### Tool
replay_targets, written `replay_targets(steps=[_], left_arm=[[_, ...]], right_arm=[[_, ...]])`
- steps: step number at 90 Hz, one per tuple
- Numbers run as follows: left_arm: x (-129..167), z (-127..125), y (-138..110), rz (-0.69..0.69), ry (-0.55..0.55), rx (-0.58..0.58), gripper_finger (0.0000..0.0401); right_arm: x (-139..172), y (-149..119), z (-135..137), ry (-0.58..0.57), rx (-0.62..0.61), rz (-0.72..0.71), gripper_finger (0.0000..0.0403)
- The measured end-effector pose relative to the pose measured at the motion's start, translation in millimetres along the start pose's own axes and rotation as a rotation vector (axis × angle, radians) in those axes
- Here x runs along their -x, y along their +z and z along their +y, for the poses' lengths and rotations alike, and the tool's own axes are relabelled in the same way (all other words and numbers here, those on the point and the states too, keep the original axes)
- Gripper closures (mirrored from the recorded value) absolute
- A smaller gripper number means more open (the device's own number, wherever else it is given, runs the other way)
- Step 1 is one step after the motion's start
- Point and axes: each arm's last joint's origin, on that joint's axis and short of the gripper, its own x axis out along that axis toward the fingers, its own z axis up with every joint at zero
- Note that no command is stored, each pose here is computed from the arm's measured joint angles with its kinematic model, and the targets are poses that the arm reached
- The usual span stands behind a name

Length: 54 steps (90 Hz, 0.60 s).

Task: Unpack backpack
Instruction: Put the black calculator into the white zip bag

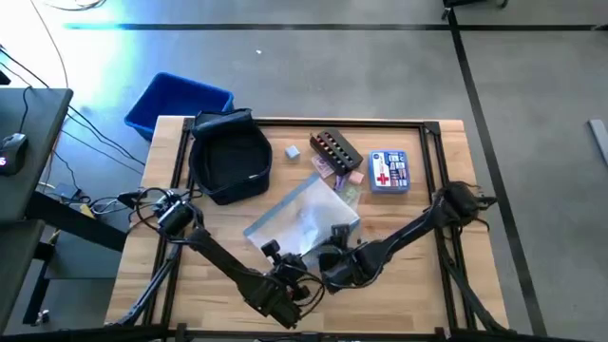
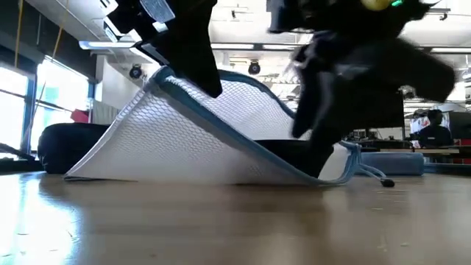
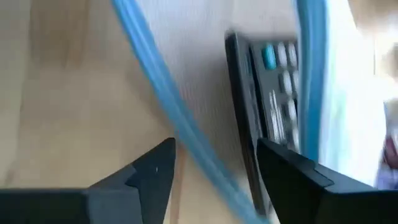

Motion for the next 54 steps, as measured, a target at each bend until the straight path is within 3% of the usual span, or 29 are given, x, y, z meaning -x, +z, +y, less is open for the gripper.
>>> replay_targets(steps=[19, 35, 44, 54], left_arm=[[0.0, 0.3, 0.5, -0.019, 0.010, 0.000, 0.0401], [-0.4, 0.4, 0.7, -0.023, 0.012, 0.000, 0.0401], [-0.5, 0.5, 0.5, -0.023, 0.013, -0.002, 0.0401], [-0.2, 0.5, 0.3, -0.022, 0.013, -0.004, 0.0401]], right_arm=[[17.5, -27.4, 1.9, -0.109, -0.146, 0.156, 0.0248], [-7.5, -48.7, -1.6, -0.185, -0.163, 0.165, 0.0339], [-27.8, -54.0, -6.0, -0.191, -0.194, 0.110, 0.0390], [-42.3, -38.5, -3.8, -0.109, -0.176, -0.071, 0.0392]])
